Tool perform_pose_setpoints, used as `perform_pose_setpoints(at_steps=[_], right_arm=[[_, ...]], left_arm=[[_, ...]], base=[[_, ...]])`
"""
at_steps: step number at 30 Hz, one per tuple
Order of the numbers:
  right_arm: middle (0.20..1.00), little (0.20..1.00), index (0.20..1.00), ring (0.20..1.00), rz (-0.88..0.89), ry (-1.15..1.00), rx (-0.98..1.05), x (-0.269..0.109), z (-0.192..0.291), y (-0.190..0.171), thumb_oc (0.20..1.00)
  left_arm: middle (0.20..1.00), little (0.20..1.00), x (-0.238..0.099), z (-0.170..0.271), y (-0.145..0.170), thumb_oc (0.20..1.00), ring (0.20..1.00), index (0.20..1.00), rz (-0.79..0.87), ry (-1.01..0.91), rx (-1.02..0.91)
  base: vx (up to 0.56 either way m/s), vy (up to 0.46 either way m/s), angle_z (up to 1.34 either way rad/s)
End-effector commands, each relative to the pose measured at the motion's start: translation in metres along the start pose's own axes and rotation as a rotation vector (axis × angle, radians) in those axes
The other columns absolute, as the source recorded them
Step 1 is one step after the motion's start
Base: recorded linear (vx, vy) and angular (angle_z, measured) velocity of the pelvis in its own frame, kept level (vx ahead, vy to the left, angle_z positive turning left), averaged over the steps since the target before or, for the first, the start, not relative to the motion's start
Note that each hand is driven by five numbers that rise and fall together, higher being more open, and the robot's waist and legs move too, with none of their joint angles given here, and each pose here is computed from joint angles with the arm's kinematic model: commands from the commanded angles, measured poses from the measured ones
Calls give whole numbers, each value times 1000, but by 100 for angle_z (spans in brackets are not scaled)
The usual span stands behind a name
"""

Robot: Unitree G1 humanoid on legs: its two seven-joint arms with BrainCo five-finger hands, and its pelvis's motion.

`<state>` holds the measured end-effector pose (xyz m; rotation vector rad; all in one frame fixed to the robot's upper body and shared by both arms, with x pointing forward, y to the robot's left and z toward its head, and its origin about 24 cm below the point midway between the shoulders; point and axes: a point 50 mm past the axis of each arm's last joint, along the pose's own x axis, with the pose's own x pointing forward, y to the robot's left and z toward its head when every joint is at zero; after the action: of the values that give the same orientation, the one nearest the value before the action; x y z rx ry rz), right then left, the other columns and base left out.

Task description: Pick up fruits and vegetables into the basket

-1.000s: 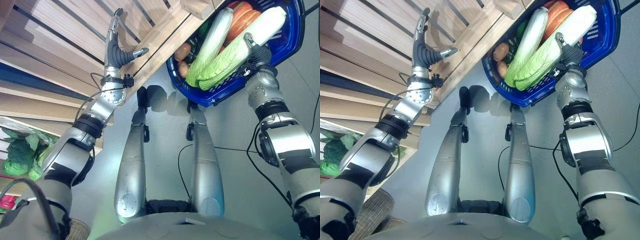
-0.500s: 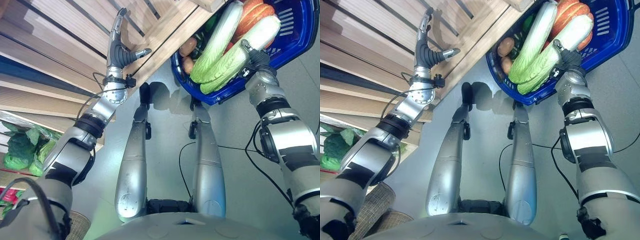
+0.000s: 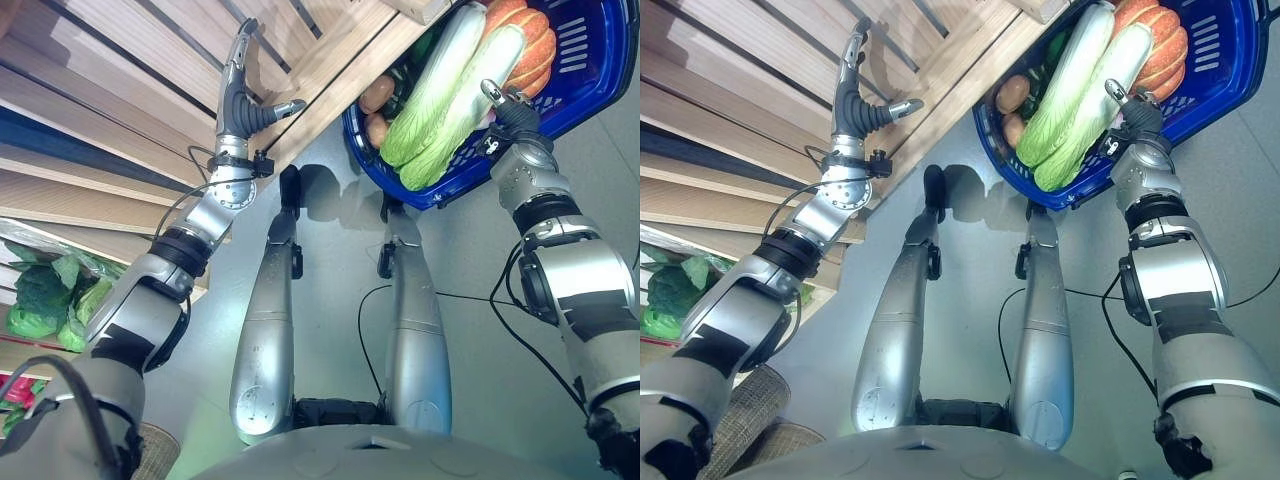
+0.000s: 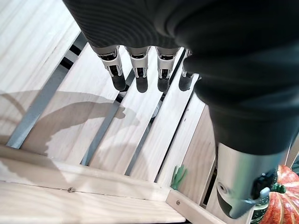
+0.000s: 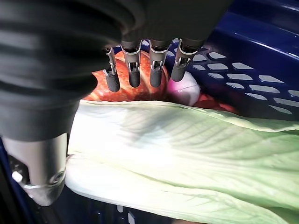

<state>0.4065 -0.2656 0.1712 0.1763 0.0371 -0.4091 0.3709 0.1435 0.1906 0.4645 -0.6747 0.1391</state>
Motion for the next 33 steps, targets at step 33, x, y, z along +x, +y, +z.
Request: perform_pose_setpoints(at_steps=[33], right_arm=[[1000, 1000, 1000, 1000, -168, 244, -298, -104, -179, -151, 1000]], left_arm=[[1000, 1000, -201, -121, 70, 1000, 1000, 1000, -113, 711, -43]], base=[[53, 24, 3]])
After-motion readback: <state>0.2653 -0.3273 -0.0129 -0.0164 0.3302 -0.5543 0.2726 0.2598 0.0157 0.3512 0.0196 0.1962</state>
